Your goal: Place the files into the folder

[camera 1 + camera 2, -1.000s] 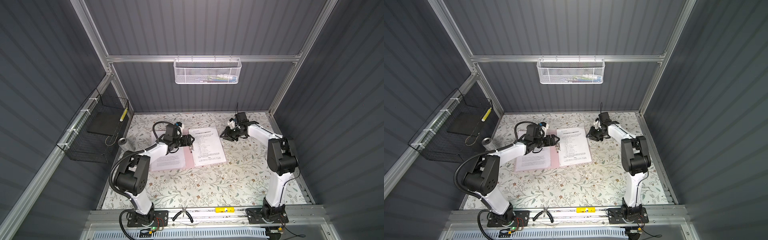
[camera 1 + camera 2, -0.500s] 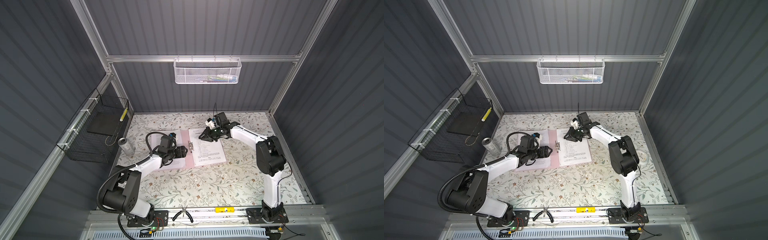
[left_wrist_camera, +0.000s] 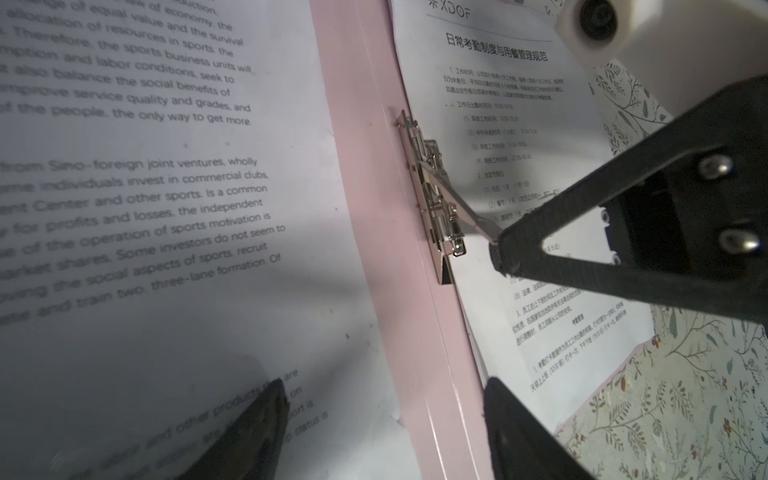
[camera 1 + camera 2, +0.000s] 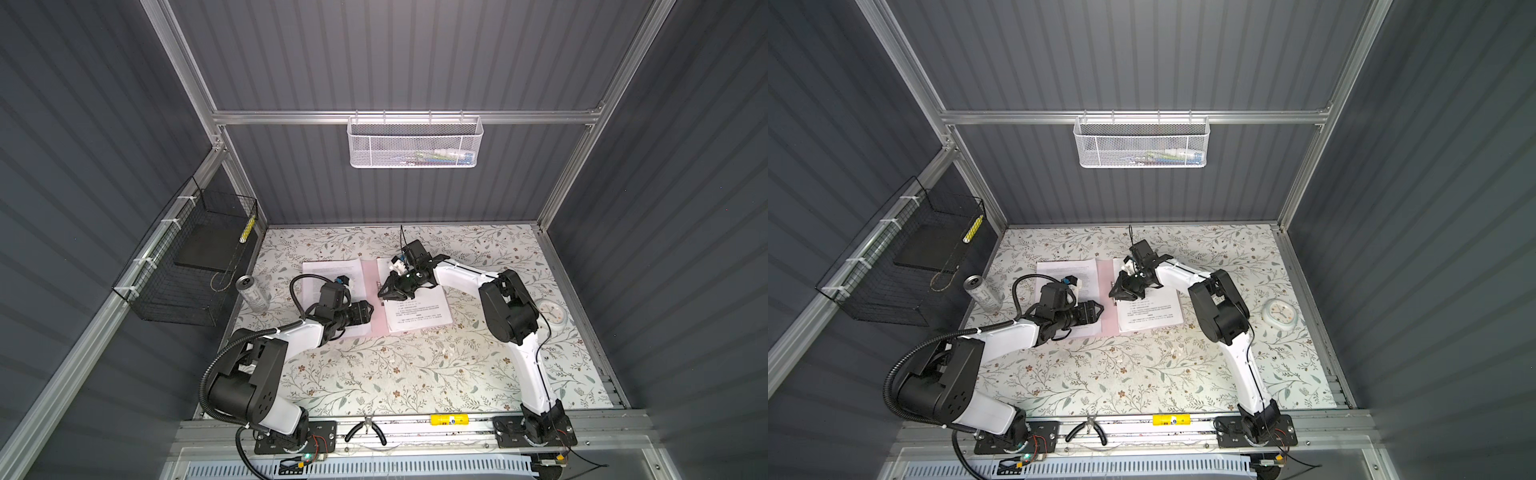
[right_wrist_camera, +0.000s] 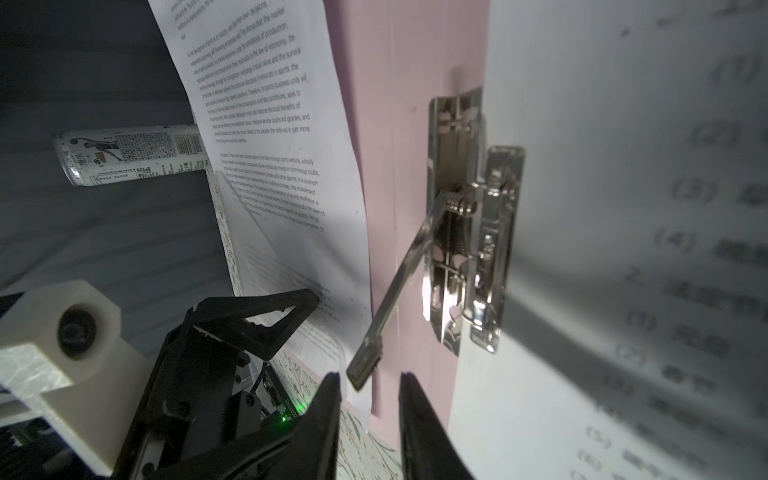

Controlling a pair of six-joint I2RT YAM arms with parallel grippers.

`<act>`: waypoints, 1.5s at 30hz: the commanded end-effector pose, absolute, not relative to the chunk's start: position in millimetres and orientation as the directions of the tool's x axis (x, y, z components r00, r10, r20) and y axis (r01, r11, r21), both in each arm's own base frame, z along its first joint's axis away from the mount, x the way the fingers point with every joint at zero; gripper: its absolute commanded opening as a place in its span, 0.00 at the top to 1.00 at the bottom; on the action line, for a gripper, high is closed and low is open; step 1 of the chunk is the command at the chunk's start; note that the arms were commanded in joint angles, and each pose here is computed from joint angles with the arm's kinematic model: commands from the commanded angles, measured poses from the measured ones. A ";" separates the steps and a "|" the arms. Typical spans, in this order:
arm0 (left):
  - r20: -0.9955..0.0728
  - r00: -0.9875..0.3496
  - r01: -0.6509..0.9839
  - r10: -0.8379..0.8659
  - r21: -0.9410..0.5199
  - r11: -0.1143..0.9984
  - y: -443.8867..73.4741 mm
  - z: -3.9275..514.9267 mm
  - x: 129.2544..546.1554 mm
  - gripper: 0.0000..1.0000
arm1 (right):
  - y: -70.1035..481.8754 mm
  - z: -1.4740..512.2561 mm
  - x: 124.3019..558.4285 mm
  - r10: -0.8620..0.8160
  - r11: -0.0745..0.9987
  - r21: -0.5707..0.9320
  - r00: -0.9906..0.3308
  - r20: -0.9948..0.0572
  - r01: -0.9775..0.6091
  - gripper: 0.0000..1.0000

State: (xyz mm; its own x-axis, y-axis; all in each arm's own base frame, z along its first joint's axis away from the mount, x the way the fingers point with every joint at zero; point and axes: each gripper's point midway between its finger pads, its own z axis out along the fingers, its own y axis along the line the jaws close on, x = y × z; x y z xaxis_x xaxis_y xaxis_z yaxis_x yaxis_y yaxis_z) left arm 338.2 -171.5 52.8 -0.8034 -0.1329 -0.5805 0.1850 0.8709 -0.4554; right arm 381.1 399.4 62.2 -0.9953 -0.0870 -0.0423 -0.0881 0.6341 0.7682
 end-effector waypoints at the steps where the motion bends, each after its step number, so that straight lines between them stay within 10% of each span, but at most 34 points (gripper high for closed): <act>1: -0.558 -0.816 0.167 -0.150 -0.476 0.863 -170.2 41.6 336.1 0.25 | 406.9 69.6 385.2 -0.085 0.615 0.783 -0.995 -0.051 -0.093 0.72; 45: -0.519 -0.834 0.128 -0.187 -0.512 0.850 -163.8 14.8 324.3 0.30 | 405.8 48.1 382.3 -0.070 0.626 0.779 -0.998 0.001 -0.043 0.84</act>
